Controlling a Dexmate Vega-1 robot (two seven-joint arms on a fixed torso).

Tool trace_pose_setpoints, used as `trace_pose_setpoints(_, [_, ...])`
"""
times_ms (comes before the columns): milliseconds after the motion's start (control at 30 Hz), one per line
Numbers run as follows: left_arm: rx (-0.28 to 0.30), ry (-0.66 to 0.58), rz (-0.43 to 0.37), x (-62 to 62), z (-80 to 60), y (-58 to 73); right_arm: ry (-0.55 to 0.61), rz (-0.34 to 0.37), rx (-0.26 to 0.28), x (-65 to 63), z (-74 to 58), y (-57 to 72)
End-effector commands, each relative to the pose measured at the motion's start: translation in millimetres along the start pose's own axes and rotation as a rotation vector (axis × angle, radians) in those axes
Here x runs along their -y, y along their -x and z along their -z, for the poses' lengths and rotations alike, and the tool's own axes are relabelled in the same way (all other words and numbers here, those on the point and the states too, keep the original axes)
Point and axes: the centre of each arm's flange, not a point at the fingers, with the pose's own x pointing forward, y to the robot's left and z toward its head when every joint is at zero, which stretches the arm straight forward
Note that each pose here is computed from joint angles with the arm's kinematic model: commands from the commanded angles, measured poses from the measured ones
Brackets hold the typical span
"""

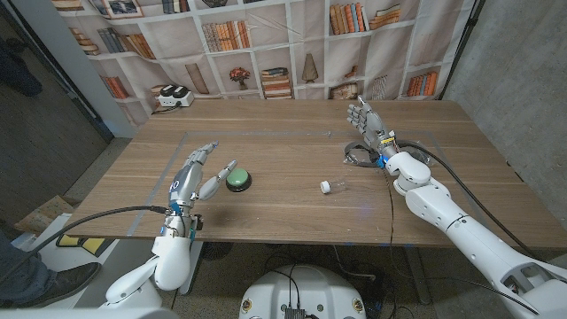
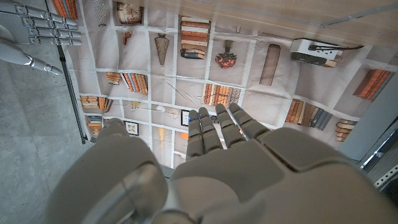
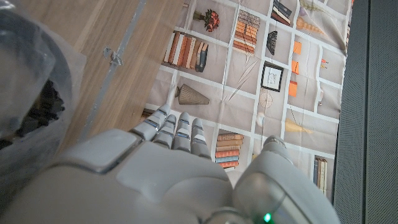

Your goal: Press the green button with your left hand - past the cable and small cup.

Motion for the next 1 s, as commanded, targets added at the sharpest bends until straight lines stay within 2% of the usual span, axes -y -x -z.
trace_pose_setpoints(33, [-0.001,-0.061,-0.011,1.8,-5.6,6.4,0.0,-0.003,-0.002,1.6,0.4,-2.3])
trace_pose_setpoints(567, [0.0,-0.119,0.0,1.8,-6.2,8.2,-0.002,-0.005,0.002,-1.3,3.9,-5.9])
trace_pose_setpoints(1000, [-0.001,-0.219,-0.019,4.0,-7.0,6.5,-0.008,0.009,-0.004,0.7,6.9,-6.3])
